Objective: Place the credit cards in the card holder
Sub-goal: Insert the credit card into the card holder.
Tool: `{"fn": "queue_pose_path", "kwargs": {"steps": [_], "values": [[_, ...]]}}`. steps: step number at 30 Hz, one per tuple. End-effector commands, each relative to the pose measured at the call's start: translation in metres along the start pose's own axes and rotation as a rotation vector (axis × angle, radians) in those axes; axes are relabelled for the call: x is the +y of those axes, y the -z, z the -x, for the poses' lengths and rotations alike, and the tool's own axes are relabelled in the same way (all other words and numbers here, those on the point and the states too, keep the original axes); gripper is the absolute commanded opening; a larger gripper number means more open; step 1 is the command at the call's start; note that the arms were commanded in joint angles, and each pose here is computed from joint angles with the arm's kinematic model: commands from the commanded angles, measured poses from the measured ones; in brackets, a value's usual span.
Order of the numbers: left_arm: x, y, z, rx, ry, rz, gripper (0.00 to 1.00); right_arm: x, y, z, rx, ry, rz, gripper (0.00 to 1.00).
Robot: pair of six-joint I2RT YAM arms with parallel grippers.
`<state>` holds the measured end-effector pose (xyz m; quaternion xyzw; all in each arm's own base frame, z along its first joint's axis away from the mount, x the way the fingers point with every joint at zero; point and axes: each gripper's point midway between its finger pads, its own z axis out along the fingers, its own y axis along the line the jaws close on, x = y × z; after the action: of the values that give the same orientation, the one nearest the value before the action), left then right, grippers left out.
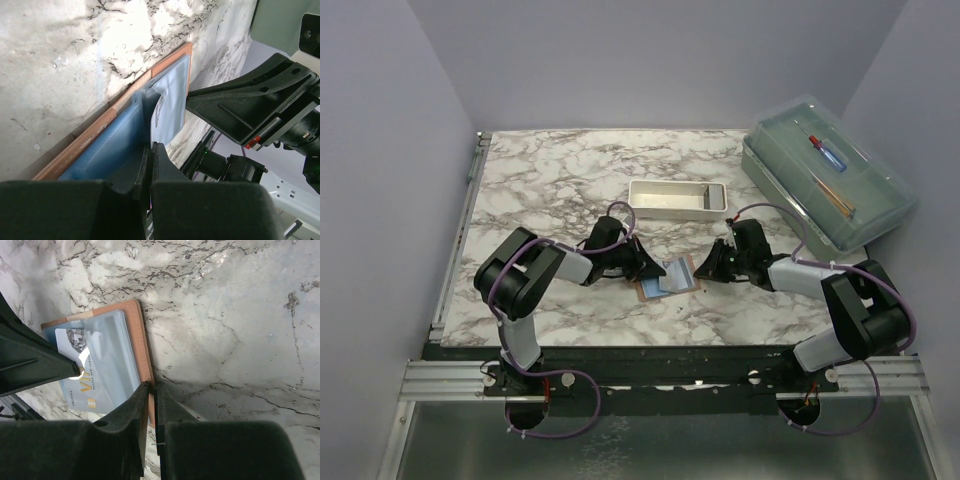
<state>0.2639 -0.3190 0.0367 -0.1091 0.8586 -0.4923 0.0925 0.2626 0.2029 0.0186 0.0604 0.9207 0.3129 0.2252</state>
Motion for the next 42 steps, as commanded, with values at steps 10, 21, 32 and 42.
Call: {"fn": "queue_pose_path", "kwargs": {"steps": [10, 21, 32, 42], "values": [[0.011, 0.005, 0.03, -0.141, -0.062, 0.055, 0.0, -0.016, -0.001, -0.047, 0.162, -0.026, -0.022, 0.14], [0.02, 0.004, 0.033, -0.158, -0.065, 0.086, 0.0, -0.014, -0.002, -0.045, 0.164, -0.025, -0.014, 0.14], [0.017, -0.005, 0.019, -0.125, -0.082, 0.076, 0.0, -0.01, -0.003, -0.044, 0.164, -0.031, 0.002, 0.14], [0.017, -0.002, 0.028, -0.183, -0.128, 0.081, 0.0, -0.011, -0.001, -0.047, 0.165, -0.039, 0.001, 0.14]]}}
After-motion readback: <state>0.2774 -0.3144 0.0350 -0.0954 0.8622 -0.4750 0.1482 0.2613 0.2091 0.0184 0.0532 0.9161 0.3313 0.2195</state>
